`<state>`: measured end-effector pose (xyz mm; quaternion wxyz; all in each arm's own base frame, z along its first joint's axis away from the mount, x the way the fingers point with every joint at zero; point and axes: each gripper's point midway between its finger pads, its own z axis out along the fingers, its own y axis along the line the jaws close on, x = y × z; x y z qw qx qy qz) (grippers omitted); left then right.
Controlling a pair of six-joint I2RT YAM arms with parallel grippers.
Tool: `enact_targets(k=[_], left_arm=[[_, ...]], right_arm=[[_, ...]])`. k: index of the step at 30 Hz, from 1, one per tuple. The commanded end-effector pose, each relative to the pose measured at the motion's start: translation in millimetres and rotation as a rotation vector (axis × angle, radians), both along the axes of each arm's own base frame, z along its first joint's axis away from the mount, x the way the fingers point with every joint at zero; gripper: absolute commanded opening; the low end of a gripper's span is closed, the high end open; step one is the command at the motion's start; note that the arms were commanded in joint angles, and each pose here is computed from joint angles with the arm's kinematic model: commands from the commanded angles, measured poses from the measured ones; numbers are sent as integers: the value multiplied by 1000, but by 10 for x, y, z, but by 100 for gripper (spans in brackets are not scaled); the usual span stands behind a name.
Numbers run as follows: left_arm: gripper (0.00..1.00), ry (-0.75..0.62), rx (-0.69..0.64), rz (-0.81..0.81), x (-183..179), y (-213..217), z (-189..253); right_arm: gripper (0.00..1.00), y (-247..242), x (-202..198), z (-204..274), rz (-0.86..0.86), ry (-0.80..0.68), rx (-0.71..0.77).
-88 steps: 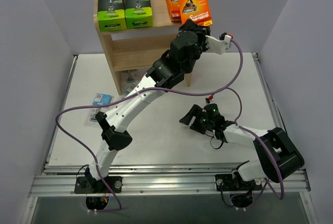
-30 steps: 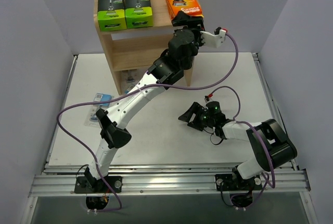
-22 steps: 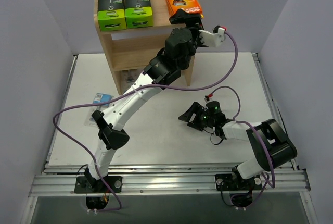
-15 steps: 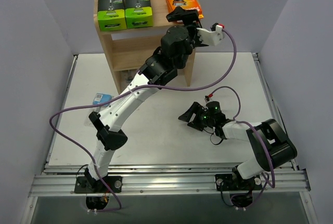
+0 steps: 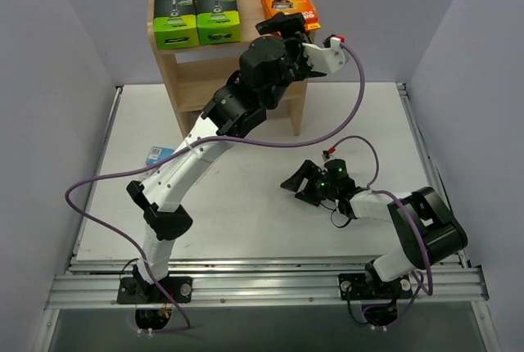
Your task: Place and organize the shaving razors onto the shelf
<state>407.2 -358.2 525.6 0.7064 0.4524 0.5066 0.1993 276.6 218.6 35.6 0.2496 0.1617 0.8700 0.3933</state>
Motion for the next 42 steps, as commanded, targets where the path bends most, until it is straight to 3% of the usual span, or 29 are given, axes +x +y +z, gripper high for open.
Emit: enact_targets(k=[1, 10, 17, 22, 33, 37, 42], left_arm=[[94, -45, -126, -47, -256, 221, 480], [94, -55, -251, -58, -424, 442, 751], [94, -60, -484, -42, -738, 1063, 1086], [94, -51, -676, 6, -903, 1697, 1117], [94, 164, -751, 131, -847, 2127, -204], [94, 247, -757, 181, -811, 2225, -774], [94, 311, -849, 178, -776, 2324, -1118]], right_arm=[[70, -80, -32, -97, -25, 34, -32], [70, -62, 89, 59, -12, -4, -58], [68, -6, 328, 500, 33, -100, -104], [58, 24, 557, 1115, 62, -238, -143], [37, -34, 799, 2448, 120, -528, -319], [34, -57, 790, 3067, 117, -657, -339], [34, -88, 674, 3760, 93, -801, -315]])
